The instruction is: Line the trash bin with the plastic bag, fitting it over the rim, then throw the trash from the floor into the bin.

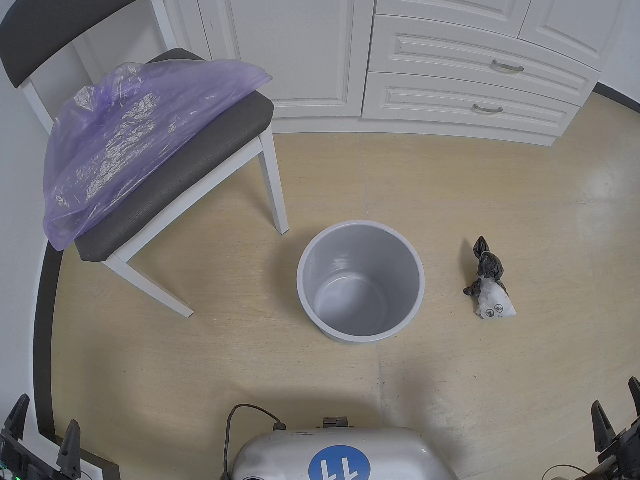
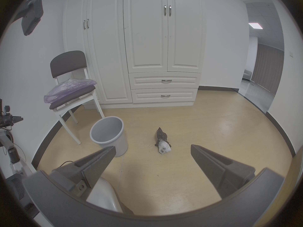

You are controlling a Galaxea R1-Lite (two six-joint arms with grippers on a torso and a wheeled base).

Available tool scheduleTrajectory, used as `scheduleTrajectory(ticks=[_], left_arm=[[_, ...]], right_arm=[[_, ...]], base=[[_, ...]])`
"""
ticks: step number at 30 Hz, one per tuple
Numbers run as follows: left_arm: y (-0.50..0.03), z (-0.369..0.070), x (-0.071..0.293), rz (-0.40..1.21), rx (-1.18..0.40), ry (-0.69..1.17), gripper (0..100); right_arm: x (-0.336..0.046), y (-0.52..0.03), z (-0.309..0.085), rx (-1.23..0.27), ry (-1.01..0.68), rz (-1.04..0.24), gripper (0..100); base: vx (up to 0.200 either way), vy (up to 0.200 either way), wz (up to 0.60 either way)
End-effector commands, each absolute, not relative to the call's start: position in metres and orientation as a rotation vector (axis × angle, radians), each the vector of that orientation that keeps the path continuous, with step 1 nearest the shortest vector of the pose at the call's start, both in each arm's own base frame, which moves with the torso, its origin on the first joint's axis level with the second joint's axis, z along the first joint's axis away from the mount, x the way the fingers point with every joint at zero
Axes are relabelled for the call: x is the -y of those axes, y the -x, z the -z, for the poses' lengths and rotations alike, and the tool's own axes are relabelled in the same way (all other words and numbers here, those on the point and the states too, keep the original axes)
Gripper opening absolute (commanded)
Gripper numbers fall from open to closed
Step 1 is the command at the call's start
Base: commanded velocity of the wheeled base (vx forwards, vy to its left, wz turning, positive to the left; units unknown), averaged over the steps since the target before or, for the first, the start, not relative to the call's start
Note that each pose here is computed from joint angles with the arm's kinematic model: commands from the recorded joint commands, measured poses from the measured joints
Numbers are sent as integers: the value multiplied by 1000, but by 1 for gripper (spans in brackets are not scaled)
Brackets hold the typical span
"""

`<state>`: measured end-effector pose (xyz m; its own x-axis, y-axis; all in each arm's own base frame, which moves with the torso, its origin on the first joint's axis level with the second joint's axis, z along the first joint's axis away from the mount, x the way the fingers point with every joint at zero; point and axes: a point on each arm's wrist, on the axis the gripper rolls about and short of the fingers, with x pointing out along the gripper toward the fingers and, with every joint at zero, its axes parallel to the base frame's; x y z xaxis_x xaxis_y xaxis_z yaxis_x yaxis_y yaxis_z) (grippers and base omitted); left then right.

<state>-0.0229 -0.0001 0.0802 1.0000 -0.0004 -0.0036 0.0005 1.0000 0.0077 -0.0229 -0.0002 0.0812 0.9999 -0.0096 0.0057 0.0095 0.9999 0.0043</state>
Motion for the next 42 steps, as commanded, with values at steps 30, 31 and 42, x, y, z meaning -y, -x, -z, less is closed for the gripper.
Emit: scheduleTrajectory(ticks=[30, 31, 42], left_arm=[[23, -76, 0, 2, -2, -9, 100], [23, -76, 0, 3, -2, -9, 100], [23, -76, 0, 3, 2, -15, 100]], right_arm=[[0, 23, -76, 6, -5, 9, 100], [0, 23, -76, 6, -3, 9, 100], [0, 23, -76, 8, 2, 3, 100]], base=[[0, 0, 0], [0, 0, 0], [0, 0, 0]])
